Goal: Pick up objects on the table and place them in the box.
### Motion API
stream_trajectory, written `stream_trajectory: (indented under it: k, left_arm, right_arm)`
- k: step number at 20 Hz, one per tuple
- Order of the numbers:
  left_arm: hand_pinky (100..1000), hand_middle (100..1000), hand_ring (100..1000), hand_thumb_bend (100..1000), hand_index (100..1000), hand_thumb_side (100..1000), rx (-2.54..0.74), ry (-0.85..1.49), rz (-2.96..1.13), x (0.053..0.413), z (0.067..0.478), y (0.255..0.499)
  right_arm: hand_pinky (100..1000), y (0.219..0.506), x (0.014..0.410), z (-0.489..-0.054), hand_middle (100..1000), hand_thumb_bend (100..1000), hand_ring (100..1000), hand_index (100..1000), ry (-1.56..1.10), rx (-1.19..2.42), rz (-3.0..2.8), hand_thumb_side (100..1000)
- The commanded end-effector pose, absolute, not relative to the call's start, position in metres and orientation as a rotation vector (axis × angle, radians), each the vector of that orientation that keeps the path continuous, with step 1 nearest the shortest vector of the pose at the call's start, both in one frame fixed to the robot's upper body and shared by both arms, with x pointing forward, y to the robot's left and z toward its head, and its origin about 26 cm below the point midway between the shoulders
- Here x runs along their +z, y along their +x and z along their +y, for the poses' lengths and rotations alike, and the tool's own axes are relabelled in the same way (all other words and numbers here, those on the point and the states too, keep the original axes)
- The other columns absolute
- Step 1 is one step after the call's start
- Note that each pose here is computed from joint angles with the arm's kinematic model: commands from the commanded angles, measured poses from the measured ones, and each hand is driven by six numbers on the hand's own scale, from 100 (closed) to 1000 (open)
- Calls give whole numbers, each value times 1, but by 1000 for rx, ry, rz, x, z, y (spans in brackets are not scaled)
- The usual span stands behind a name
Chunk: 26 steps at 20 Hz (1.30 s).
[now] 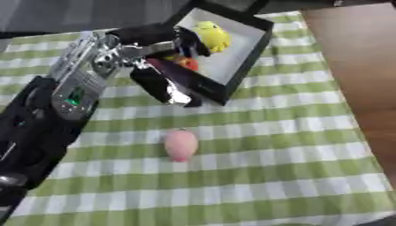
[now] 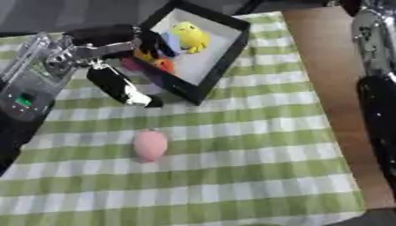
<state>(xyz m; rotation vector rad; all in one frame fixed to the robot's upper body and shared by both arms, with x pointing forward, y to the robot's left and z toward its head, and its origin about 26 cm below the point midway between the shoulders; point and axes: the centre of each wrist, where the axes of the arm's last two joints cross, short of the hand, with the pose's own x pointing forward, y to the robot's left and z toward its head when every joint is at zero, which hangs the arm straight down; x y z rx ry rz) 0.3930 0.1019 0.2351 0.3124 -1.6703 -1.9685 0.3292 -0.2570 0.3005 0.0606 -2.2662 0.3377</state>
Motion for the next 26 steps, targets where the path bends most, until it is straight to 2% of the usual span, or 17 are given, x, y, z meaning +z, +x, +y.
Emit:
stream_trajectory:
  k: [1, 8, 16, 26]
  left_arm:
    - [787, 786, 755, 544, 884, 523, -1982, 290, -1670, 239, 100, 388]
    - [779, 772, 743, 534, 855, 523, -1986, 238, -1574, 213, 102, 385]
    - [789, 791, 761, 541, 874, 513, -2022, 235, -1426, 182, 112, 392]
    - [800, 807, 781, 556, 876, 432, -2035, 251, -1329, 159, 123, 399]
  right_arm:
    - [969, 326, 309, -263, 822, 252, 809, 840, 17, 357, -2286, 297]
    - [969, 327, 308, -263, 822, 254, 809, 840, 15, 357, -2275, 298]
    - [969, 327, 308, -262, 822, 256, 810, 839, 20, 357, -2279, 298]
    - [968, 327, 308, -261, 821, 260, 810, 838, 20, 361, -2277, 299]
